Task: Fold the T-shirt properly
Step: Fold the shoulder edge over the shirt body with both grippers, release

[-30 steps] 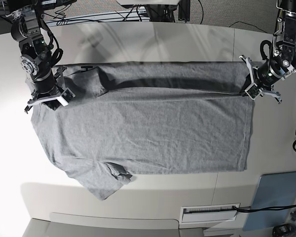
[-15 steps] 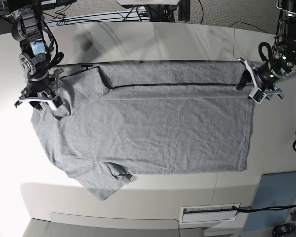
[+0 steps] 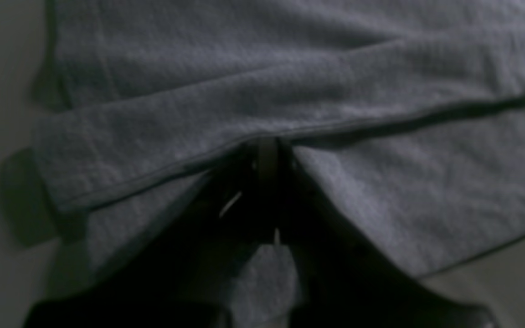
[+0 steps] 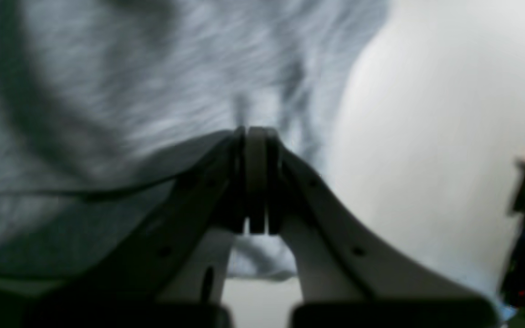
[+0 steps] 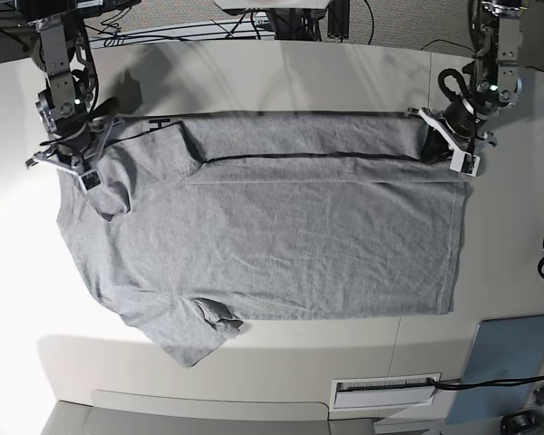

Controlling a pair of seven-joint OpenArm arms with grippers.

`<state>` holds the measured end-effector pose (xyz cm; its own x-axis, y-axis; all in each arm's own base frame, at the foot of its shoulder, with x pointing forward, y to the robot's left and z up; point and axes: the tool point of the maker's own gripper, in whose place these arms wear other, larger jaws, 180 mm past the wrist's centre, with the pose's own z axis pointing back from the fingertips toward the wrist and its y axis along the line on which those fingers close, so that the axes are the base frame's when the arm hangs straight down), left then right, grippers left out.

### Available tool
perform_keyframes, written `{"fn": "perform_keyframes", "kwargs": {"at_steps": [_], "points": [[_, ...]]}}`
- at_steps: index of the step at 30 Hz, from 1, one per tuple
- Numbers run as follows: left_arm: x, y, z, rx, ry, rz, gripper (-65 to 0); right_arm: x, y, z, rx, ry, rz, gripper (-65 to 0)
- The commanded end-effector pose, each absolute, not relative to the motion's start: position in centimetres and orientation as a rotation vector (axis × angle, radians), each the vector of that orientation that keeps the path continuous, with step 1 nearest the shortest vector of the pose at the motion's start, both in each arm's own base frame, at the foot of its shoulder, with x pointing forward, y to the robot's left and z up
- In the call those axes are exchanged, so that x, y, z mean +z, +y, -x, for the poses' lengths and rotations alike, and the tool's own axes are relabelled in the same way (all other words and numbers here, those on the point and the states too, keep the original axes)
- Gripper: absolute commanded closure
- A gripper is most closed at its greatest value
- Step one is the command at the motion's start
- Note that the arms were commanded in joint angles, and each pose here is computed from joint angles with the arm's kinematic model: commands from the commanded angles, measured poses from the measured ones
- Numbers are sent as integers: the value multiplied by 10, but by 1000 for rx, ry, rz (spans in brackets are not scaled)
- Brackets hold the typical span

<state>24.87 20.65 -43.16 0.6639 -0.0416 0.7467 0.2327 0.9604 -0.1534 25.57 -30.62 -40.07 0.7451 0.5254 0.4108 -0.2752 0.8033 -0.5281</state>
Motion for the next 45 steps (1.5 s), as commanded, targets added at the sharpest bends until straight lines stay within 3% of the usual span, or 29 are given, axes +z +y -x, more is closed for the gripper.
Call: {"fn": "perform_keyframes", "kwargs": {"at_steps": [1, 9, 20, 33, 45], "points": [[-450, 206, -230, -167, -716, 245, 0, -391, -313, -261, 462, -603, 490, 0], [-465, 187, -178, -163, -619, 384, 0, -416, -311, -216, 487, -538, 458, 0], [-477, 199, -106, -182, -493, 387, 0, -426, -309, -142, 552, -449, 485, 0], [-451, 233, -108, -217, -530, 344, 0, -394, -342, -119, 557, -448, 584, 0], [-400, 205, -147, -390, -683, 366, 0, -334, -340, -162, 544, -641, 666, 0]]}}
